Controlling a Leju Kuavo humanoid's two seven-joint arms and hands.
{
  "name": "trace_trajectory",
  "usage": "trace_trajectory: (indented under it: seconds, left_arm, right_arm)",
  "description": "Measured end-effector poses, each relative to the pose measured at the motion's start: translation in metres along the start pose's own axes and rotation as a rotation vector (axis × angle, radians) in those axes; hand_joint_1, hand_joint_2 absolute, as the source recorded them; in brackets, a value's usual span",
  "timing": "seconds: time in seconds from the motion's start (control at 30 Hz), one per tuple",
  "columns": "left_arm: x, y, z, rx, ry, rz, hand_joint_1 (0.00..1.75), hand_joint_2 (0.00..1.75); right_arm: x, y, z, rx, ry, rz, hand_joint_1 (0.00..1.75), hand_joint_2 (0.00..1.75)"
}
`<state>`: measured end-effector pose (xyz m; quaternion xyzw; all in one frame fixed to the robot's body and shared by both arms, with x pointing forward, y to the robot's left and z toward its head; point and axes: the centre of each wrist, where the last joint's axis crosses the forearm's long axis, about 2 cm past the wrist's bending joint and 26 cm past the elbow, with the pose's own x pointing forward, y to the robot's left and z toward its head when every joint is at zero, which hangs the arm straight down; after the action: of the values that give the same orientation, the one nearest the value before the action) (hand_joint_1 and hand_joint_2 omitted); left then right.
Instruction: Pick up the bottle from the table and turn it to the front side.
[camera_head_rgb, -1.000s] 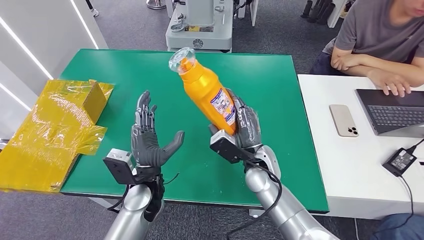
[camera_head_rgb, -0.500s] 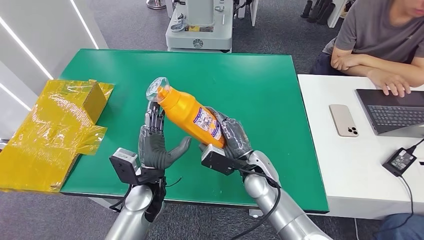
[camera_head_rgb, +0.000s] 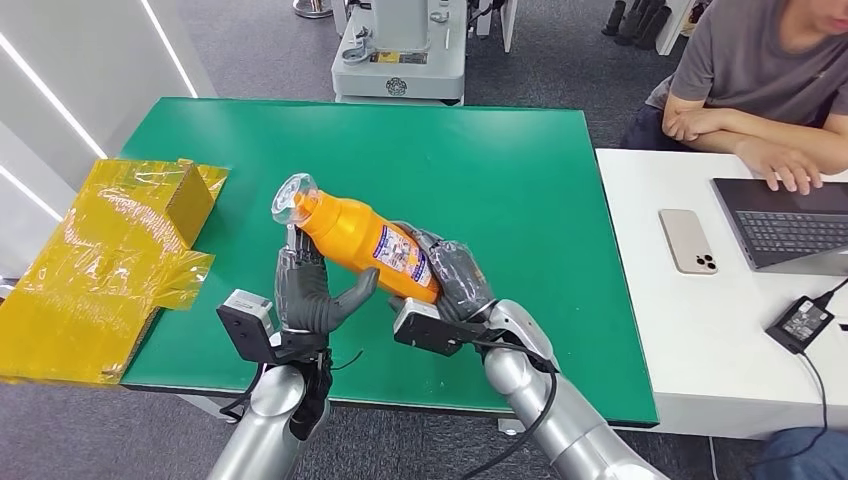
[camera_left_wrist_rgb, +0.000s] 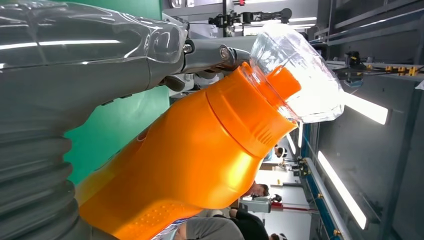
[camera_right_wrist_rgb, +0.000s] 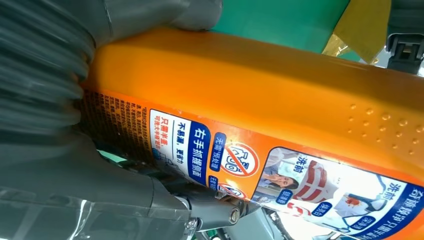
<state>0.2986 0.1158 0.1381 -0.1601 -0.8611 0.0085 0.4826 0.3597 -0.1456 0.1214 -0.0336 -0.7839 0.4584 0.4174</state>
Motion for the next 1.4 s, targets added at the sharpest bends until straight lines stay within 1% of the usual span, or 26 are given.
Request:
trace_trajectory:
  seconds: [0.27, 0.5, 0.83, 1.13, 1.37, 1.4]
  left_arm:
    - [0.000, 0.000, 0.000, 0.002, 0.001, 0.001, 0.00, 1.75]
    - [-0.003, 0.000, 0.009, 0.002, 0.020, 0.002, 0.00, 1.75]
    - [-0.005, 0.001, 0.017, -0.009, 0.041, 0.006, 0.00, 1.75]
    - [-0.006, 0.003, 0.019, 0.000, 0.060, 0.019, 0.00, 1.75]
    - [-0.007, 0.003, 0.024, 0.006, 0.073, 0.026, 0.00, 1.75]
    - [-0.007, 0.003, 0.025, 0.006, 0.074, 0.026, 0.40, 1.75]
  right_arm:
    - [-0.002, 0.002, 0.000, 0.020, -0.002, -0.014, 1.75, 1.75]
    - [-0.004, 0.010, 0.004, 0.101, -0.005, -0.058, 1.75, 1.75]
    - [-0.012, 0.020, 0.015, 0.226, 0.038, -0.071, 1.75, 1.75]
    - [-0.014, 0.023, 0.016, 0.268, 0.034, -0.052, 1.75, 1.75]
    - [-0.015, 0.025, 0.018, 0.283, 0.038, -0.041, 1.75, 1.75]
    - [-0.015, 0.025, 0.018, 0.284, 0.038, -0.041, 1.75, 1.75]
